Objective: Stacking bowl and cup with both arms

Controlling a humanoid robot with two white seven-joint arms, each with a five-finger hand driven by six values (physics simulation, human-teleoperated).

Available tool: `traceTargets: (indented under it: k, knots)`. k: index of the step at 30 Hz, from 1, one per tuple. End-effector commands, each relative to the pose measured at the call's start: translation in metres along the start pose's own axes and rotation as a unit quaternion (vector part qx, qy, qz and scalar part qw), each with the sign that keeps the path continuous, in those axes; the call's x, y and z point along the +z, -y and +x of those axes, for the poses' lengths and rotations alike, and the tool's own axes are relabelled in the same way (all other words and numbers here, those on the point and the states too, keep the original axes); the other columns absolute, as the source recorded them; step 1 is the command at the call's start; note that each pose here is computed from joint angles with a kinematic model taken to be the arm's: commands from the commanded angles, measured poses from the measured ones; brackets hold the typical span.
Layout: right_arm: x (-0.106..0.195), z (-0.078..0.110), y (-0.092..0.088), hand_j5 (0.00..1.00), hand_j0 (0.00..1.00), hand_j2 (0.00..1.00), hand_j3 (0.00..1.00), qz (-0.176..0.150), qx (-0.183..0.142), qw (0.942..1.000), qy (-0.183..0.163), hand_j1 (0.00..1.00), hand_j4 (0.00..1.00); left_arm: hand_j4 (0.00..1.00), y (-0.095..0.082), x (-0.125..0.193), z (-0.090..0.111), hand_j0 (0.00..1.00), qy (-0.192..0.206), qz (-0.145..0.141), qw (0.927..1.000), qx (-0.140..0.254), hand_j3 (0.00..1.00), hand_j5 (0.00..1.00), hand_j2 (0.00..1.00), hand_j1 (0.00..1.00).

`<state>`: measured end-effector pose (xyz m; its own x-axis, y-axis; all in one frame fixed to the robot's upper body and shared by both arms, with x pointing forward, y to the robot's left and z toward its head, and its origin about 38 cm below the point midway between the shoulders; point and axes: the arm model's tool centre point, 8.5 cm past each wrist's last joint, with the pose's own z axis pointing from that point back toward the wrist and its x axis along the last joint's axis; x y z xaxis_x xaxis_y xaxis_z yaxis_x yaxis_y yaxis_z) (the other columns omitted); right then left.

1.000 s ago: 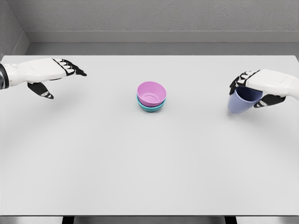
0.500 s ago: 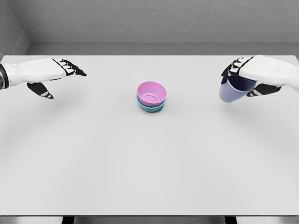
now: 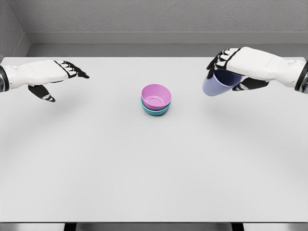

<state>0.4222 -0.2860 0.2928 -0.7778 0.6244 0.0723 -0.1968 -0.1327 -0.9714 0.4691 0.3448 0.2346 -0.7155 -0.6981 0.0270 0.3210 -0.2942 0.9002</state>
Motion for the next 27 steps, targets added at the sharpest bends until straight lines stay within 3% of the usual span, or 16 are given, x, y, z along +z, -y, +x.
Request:
traceTargets:
  k: [1, 27]
  knots:
    - [-0.003, 0.001, 0.000, 0.57, 0.57, 0.57, 0.57, -0.004, -0.005, 1.0000, 0.004, 0.57, 0.57, 1.00, -0.001, 0.000, 0.000, 1.00, 0.000, 0.002, 1.0000, 0.002, 1.00, 1.00, 1.00, 1.00]
    - [-0.053, 0.031, 0.005, 0.57, 0.57, 0.57, 0.57, -0.028, -0.016, 0.9974, 0.065, 0.57, 0.57, 1.00, 0.002, -0.001, 0.000, 1.00, 0.000, -0.001, 1.0000, 0.003, 1.00, 1.00, 1.00, 1.00]
